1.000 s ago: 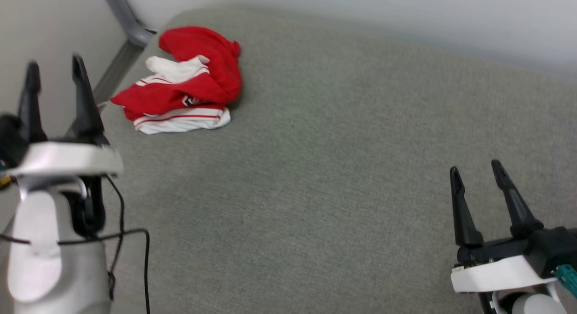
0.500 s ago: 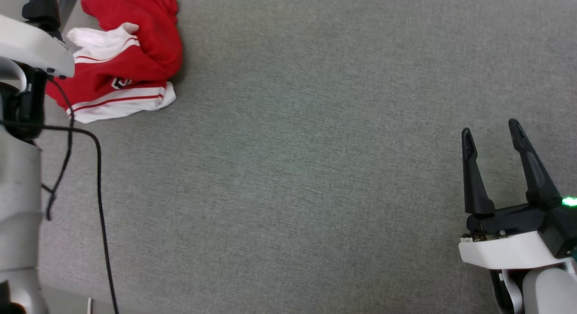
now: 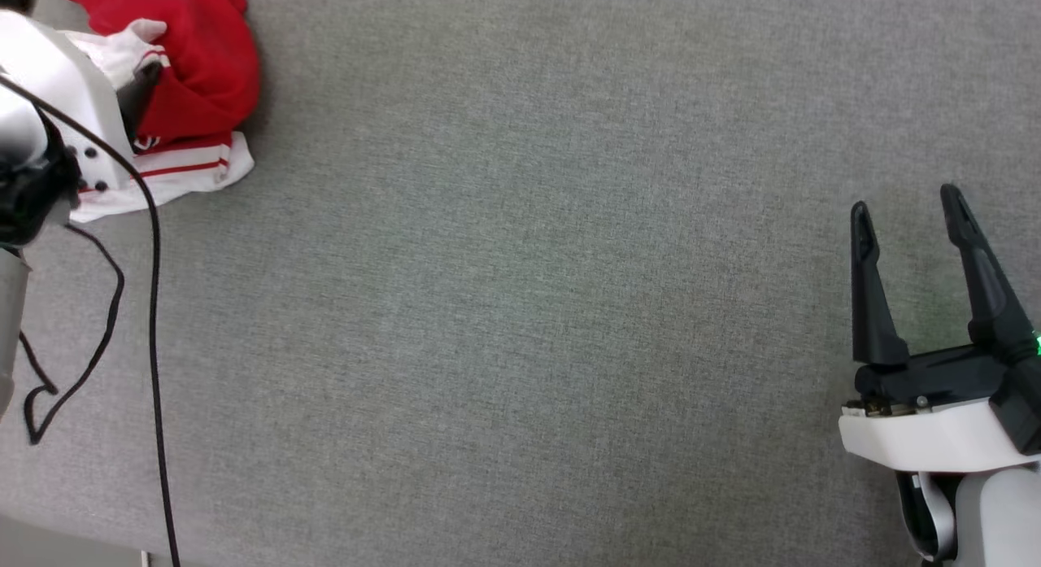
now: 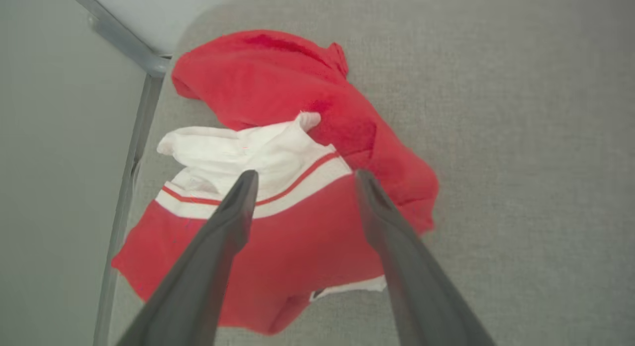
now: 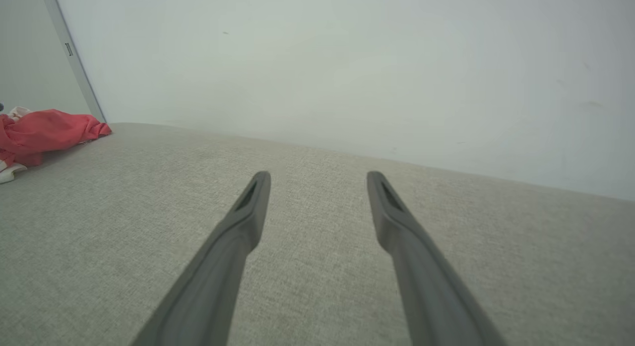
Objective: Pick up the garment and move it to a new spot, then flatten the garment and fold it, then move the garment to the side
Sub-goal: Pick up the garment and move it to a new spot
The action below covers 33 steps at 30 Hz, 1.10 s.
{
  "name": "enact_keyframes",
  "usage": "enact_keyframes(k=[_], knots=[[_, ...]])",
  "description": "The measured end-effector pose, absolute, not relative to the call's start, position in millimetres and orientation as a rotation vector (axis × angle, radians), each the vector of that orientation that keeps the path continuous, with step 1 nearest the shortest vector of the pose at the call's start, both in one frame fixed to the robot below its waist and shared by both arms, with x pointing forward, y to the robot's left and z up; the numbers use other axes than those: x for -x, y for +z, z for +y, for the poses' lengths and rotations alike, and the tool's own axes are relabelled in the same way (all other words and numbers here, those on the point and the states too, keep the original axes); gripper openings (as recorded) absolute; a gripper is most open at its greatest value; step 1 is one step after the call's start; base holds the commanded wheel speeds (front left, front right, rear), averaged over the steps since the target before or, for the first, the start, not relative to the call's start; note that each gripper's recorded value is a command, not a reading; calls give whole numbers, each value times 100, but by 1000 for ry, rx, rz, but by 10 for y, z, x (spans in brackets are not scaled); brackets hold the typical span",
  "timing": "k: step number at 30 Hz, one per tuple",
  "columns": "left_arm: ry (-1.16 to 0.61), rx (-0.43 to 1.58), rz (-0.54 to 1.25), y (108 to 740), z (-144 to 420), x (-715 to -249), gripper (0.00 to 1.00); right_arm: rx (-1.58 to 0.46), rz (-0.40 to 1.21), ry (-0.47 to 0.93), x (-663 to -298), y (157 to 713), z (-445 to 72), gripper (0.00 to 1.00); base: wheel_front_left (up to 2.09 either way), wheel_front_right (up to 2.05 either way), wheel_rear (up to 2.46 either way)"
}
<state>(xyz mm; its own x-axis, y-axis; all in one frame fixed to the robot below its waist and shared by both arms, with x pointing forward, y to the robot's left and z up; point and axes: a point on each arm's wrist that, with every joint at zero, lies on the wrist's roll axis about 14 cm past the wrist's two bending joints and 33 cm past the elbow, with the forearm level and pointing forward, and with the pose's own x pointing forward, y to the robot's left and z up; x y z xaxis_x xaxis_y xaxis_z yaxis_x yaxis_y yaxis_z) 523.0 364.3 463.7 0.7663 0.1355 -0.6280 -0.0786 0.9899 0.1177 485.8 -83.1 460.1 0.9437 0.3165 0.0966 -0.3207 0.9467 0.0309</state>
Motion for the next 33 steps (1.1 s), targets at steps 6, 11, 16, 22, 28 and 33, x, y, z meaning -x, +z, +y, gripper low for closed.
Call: enact_keyframes(k=[6, 11, 16, 22, 28, 33], knots=[[109, -66, 930, 4129, 3630, -5025, 100, -46, -73, 313, -4916, 4486, -868, 100, 0, 0, 0], [104, -36, 1087, 3754, 3577, -4858, 100, -46, -57, 303, -4960, 4386, -902, 100, 0, 0, 0], [99, -20, 1133, 3619, 3543, -4838, 35, -44, -50, 297, -4989, 4338, -921, 100, 0, 0, 0], [71, -114, 1019, 3832, 3548, -4917, 0, -52, -72, 301, -4967, 4465, -901, 100, 0, 0, 0], [29, -204, 769, 4486, 3511, -5164, 0, -80, -116, 317, -4896, 4717, -840, 100, 0, 0, 0], [-66, -324, 531, 5224, 3239, -5308, 0, -105, -165, 322, -4775, 5010, -832, 100, 0, 0, 0]])
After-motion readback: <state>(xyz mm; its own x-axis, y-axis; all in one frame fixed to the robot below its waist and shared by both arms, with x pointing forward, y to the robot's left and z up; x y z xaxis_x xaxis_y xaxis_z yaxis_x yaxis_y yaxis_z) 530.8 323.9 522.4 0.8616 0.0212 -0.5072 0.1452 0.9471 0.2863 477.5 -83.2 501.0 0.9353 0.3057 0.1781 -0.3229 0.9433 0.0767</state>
